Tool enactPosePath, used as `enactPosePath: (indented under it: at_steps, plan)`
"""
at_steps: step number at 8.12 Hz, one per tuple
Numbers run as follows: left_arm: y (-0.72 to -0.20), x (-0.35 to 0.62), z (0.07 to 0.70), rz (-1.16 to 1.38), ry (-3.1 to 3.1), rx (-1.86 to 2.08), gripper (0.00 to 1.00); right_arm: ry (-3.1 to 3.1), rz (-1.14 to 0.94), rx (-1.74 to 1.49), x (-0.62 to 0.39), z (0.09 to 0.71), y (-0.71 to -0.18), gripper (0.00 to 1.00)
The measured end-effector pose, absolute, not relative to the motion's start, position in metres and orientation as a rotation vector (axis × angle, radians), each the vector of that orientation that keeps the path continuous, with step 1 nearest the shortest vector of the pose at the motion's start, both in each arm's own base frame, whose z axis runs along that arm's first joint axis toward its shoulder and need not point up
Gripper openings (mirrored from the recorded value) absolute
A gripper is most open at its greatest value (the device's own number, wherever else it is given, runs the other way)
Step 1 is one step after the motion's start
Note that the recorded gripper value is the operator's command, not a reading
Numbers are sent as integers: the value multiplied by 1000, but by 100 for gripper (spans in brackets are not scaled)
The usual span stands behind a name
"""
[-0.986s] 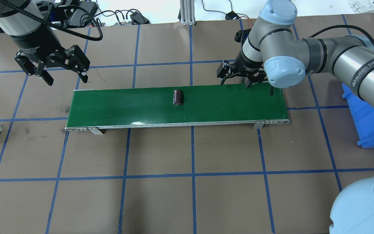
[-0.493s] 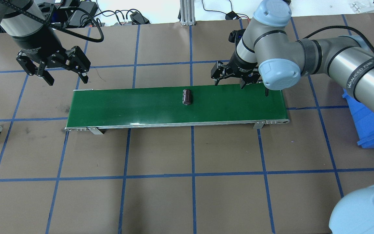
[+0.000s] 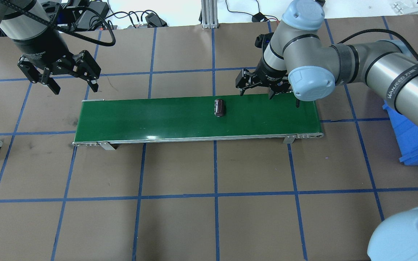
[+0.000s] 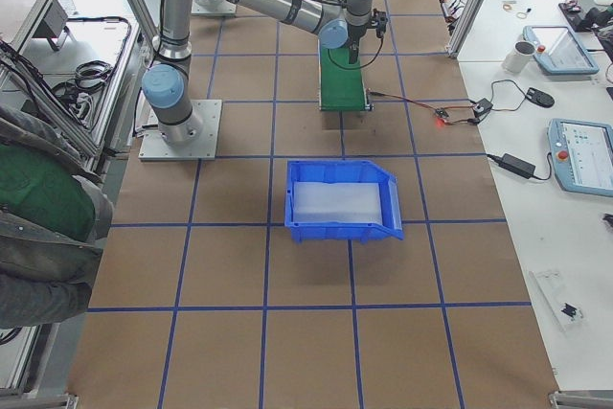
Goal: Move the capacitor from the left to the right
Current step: 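Lower the right gripper over the belt as the capacitor rides toward it, then close the right gripper on the capacitor on the belt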
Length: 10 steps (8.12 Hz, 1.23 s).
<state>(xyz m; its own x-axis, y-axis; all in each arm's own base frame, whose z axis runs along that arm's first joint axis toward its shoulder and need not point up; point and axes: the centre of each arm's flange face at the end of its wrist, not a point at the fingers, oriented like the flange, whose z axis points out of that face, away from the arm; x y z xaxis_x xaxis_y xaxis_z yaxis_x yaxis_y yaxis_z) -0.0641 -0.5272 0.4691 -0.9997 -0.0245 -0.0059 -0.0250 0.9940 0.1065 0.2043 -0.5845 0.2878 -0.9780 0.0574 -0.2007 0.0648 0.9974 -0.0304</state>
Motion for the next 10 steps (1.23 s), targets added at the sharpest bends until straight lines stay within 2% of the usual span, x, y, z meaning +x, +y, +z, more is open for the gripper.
enactPosePath:
  at_steps: [10]
  plan:
    - [-525, -64, 473, 154, 3132, -39, 100, 2942, -12, 104, 205, 271, -578, 96]
